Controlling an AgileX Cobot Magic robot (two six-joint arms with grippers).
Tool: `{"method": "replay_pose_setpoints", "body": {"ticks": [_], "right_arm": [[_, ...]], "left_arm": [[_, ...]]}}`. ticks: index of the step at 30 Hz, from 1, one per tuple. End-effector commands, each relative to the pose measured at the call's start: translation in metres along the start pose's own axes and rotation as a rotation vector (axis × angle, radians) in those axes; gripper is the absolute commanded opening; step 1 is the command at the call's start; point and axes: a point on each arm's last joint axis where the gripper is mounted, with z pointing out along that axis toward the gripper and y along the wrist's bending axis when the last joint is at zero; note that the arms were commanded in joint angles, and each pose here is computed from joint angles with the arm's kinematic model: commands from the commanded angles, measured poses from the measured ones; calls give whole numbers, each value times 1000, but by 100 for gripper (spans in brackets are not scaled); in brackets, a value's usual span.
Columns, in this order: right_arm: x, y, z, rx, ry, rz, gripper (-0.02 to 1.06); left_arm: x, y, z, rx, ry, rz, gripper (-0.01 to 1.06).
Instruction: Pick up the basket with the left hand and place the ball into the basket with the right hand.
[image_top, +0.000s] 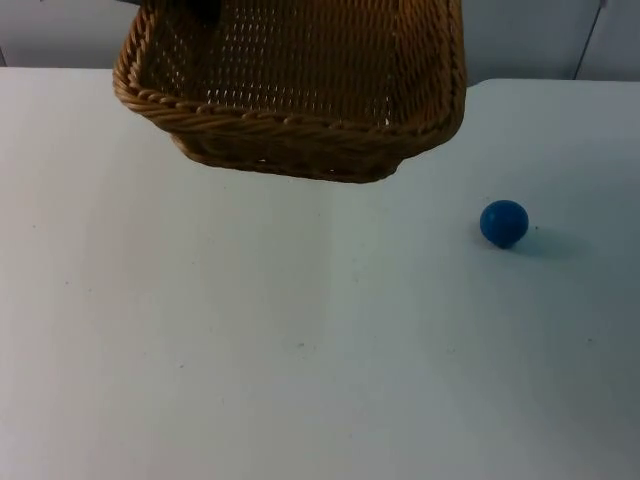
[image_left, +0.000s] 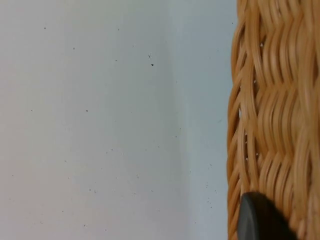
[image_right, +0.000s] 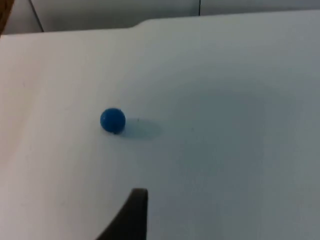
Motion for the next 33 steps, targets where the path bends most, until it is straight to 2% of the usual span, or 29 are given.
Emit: {"method": "replay_pose_setpoints", "body": {"ticks": [1, 4, 5, 9, 10, 14, 15, 17, 20, 21, 24, 33], "right_arm": [[-18, 0, 13, 5, -7, -7, 104], [-43, 2, 59, -3, 74, -15, 104], [-43, 2, 59, -3, 74, -15, 104], [-64, 5, 121, -12, 133, -19, 104], [-64, 5, 121, -12, 133, -19, 104], [-75, 30, 181, -92, 191, -83, 104], [-75, 30, 181, -92, 191, -83, 104], [-80, 50, 216, -130, 212, -116, 104], [-81, 62, 241, -150, 248, -129, 104], [-79, 70, 268, -151, 297, -129, 104], [-76, 84, 311, -160, 355, -141, 104], [-52, 119, 379, -191, 463, -201, 104]], "left_arm": [[-3, -5, -7, 17, -42, -1, 0], [-3, -4, -6, 10, -39, 4, 0], [-3, -4, -6, 10, -39, 4, 0], [-3, -4, -6, 9, -43, 6, 0], [-3, -4, -6, 9, -43, 6, 0], [-4, -2, -4, 0, -44, 10, 0], [-4, -2, -4, 0, -44, 10, 0], [-4, -1, -2, -2, -48, 9, 0], [-4, -1, -1, -7, -46, 12, 0], [-4, 0, 0, -10, -46, 14, 0], [-4, 0, 0, -11, -46, 15, 0], [-4, 1, 0, -22, -46, 26, 0]]}}
